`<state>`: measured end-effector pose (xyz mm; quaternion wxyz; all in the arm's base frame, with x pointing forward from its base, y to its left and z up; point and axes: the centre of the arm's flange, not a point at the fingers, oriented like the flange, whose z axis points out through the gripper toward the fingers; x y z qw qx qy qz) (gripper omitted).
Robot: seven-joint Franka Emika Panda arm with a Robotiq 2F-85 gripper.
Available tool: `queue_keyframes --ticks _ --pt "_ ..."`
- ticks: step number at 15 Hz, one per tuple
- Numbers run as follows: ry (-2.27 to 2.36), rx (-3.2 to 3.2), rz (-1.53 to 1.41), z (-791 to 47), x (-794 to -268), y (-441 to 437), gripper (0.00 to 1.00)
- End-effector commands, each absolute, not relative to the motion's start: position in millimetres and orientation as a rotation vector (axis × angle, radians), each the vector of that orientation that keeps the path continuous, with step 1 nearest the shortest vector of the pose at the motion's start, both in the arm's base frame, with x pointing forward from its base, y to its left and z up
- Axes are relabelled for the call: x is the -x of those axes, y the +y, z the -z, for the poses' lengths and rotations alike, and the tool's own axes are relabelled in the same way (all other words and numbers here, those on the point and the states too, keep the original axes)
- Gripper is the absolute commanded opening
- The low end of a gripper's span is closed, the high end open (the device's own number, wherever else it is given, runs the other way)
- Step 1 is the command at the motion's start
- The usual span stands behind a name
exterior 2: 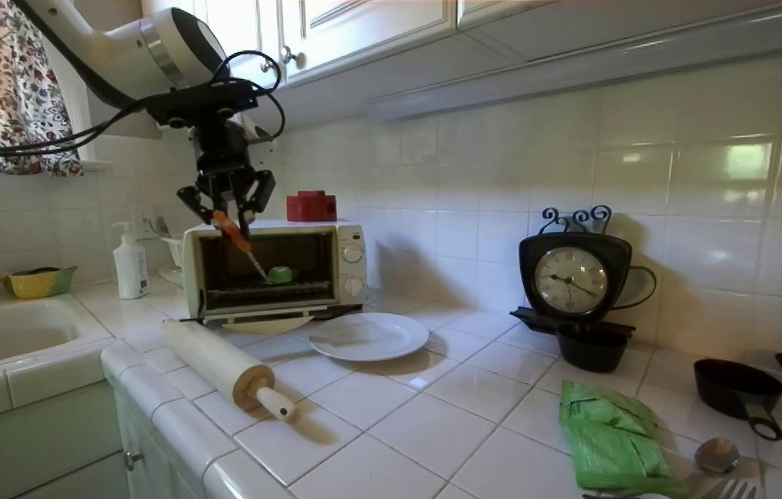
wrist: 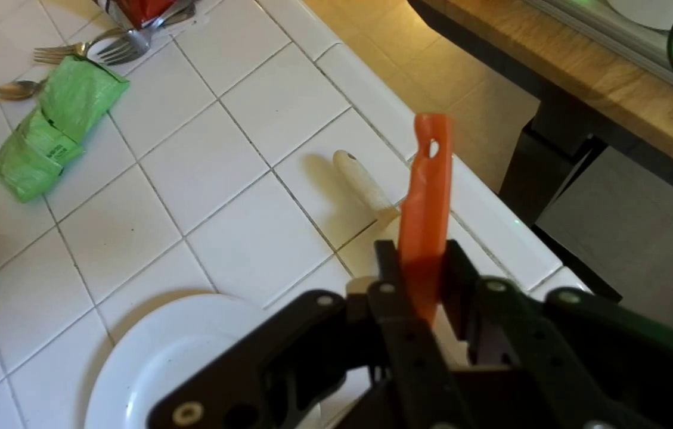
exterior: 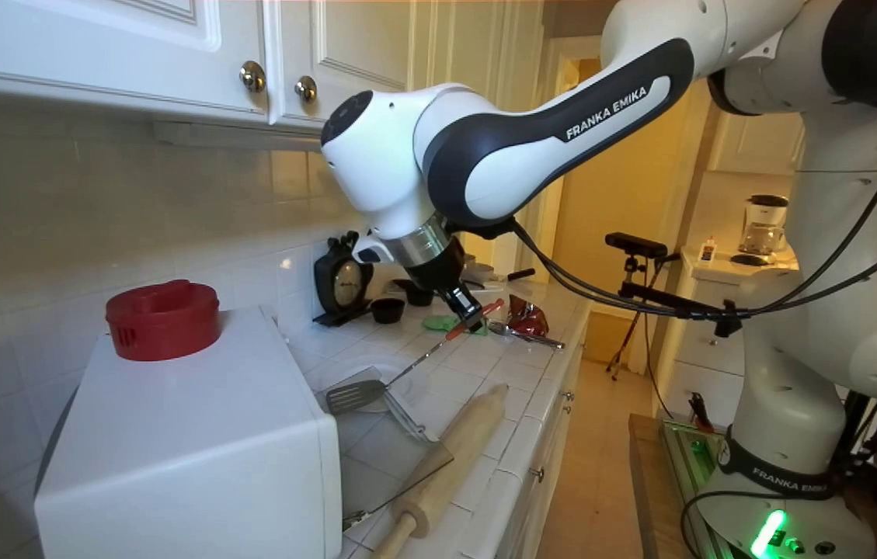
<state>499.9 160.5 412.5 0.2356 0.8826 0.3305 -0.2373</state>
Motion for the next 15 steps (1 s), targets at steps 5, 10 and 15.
queue_keyframes --ticks 5,10,15 --pt "0.965 -2.333 0.644 -401.2 -527.4 174.9 0.05" --pt "0.989 -2.279 0.611 -399.1 -529.8 191.4 0.05" --pt "1.007 -2.245 0.57 -402.4 -527.2 202.8 0.05"
